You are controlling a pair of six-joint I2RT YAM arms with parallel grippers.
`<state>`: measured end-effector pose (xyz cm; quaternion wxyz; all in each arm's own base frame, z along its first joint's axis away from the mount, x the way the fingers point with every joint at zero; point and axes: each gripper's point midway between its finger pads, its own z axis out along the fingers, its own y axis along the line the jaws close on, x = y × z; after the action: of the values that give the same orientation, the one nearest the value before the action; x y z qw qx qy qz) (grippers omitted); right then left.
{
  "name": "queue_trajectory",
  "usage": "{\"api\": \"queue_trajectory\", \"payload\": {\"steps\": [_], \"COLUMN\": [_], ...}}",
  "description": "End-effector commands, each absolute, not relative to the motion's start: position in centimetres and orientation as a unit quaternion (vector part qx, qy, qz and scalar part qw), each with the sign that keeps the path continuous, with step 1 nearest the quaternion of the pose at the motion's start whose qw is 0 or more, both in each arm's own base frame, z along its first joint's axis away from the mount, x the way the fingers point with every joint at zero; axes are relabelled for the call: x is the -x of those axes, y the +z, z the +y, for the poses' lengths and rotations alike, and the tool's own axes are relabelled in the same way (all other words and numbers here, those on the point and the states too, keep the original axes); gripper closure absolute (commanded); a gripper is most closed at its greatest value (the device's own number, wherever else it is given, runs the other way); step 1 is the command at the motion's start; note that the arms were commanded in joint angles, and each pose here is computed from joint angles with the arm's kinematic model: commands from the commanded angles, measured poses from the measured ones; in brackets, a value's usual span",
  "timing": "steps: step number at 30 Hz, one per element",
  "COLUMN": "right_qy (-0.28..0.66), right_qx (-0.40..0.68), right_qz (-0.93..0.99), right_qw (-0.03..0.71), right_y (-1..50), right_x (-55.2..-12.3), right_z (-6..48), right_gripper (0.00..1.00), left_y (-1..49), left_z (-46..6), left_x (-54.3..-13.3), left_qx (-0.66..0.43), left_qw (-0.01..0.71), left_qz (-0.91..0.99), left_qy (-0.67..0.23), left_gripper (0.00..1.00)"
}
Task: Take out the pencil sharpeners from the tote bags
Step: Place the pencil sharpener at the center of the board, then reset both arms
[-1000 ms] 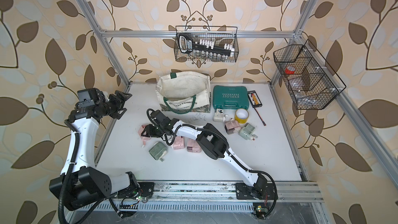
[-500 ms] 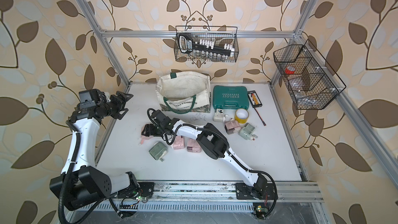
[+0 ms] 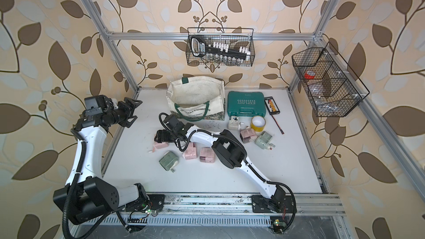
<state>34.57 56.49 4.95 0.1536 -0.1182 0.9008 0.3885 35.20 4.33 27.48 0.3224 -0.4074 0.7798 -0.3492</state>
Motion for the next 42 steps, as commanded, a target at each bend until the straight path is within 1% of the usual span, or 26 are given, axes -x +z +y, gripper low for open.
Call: {"api": "queue_trajectory", "payload": {"steps": [1,5,12,14,15,17,21,24,27,28,29,30,31,33,35,38,42], "right_qy": [0.368,0.374,0.391,0.393,0.392,0.383,0.325,0.244,0.156,0.127,0.105,0.086,0.068,0.048,0.042,0.019,-0.05], "right_qx": [0.126,0.144,0.188,0.197,0.2,0.195,0.155,0.106,0.025,-0.009,-0.041,-0.077,-0.111,-0.151,-0.164,-0.194,-0.214], "right_qz": [0.907,0.899,0.867,0.858,0.854,0.853,0.85,0.844,0.826,0.819,0.812,0.802,0.794,0.78,0.776,0.774,0.776], "right_qw": [0.159,0.178,0.246,0.266,0.276,0.298,0.385,0.466,0.541,0.559,0.573,0.586,0.594,0.605,0.607,0.603,0.591], "right_y": [6.1,9.0,18.9,21.7,22.9,24.9,29.4,31.8,33.9,33.7,33.5,33.1,32.1,29.7,27.1,23.9,21.0], "right_x": [-34.5,-34.5,-34.0,-33.7,-33.5,-33.7,-34.8,-35.5,-35.8,-35.9,-35.9,-35.6,-35.1,-33.9,-32.7,-31.3,-31.2], "right_z": [55.4,55.2,52.7,51.2,50.3,47.9,39.5,31.7,22.8,19.5,16.5,13.2,10.1,5.9,3.7,1.4,-0.9], "right_gripper": [0.14,0.14,0.11,0.09,0.01,0.01,0.01,0.0,0.0,0.01,0.01,0.01,0.01,0.01,0.02,0.01,0.02], "left_y": [28.5,28.5,28.3,28.3,28.2,28.0,26.8,25.6,24.6,24.1,23.5,22.9,22.1,20.7,19.8,19.0,18.2], "left_z": [4.3,4.2,4.2,4.2,4.2,4.1,3.7,3.1,1.8,1.0,0.0,-1.3,-2.5,-4.0,-4.5,-3.7,-0.4], "left_x": [-35.1,-35.0,-34.9,-34.9,-34.8,-34.8,-34.7,-34.6,-34.2,-34.0,-33.8,-33.5,-33.0,-32.2,-31.7,-31.0,-29.8], "left_qx": [0.392,0.386,0.38,0.38,0.38,0.379,0.377,0.372,0.36,0.354,0.345,0.331,0.318,0.304,0.302,0.317,0.358], "left_qw": [0.338,0.339,0.339,0.339,0.338,0.337,0.328,0.324,0.315,0.31,0.306,0.303,0.301,0.296,0.291,0.287,0.302], "left_qz": [0.778,0.782,0.787,0.788,0.788,0.788,0.789,0.796,0.809,0.815,0.823,0.833,0.844,0.858,0.862,0.868,0.869], "left_qy": [-0.356,-0.352,-0.348,-0.348,-0.348,-0.349,-0.357,-0.352,-0.342,-0.337,-0.332,-0.323,-0.31,-0.29,-0.284,-0.254,-0.159], "left_gripper": [0.11,0.11,0.1,0.11,0.11,0.11,0.1,0.1,0.09,0.07,0.03,0.02,0.01,0.01,0.01,0.01,0.01]}}
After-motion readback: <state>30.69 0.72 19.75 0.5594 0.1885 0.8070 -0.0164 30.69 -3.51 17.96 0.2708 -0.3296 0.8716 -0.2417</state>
